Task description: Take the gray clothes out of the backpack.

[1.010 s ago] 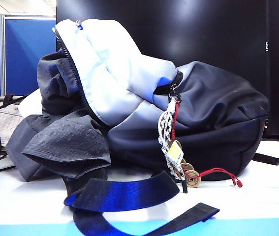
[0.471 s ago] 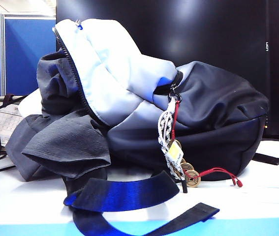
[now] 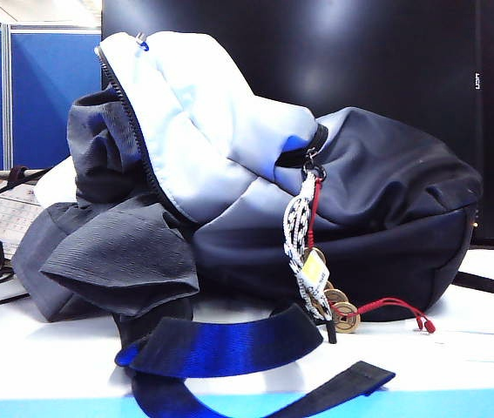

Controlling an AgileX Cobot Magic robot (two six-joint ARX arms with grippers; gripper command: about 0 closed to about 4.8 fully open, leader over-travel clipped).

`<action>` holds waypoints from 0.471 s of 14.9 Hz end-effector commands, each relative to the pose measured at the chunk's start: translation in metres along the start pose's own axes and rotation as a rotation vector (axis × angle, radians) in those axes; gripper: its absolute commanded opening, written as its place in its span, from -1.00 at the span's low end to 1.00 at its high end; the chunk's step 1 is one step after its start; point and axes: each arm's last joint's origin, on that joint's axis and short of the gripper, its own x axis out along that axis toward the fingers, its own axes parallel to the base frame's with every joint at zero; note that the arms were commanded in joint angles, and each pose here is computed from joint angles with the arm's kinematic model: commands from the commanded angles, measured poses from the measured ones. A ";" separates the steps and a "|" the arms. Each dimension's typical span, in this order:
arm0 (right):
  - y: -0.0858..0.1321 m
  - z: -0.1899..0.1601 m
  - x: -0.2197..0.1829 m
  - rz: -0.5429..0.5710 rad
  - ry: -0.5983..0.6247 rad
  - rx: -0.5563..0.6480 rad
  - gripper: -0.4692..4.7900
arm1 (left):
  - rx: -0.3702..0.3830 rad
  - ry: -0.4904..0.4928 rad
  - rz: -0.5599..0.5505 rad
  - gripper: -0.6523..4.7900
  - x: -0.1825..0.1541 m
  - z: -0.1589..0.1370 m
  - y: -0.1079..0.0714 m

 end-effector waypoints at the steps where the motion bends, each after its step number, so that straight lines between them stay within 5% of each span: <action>1: 0.028 0.039 0.022 0.091 -0.092 -0.024 -0.82 | 0.402 0.141 -0.072 -0.67 0.034 0.021 -0.050; 2: 0.038 0.053 0.037 0.138 -0.059 -0.055 -0.82 | 0.600 0.275 -0.057 -0.67 0.052 0.025 -0.062; 4: 0.049 0.068 0.074 0.270 0.078 -0.097 -0.82 | 0.810 0.495 0.012 -0.67 0.085 0.026 -0.065; 5: 0.052 0.074 0.116 0.411 0.241 -0.080 -0.82 | 0.900 0.631 0.068 -0.67 0.109 0.022 -0.057; 7: 0.058 0.061 0.173 0.592 0.418 0.015 -0.83 | 0.926 0.796 0.147 -0.67 0.137 0.009 -0.033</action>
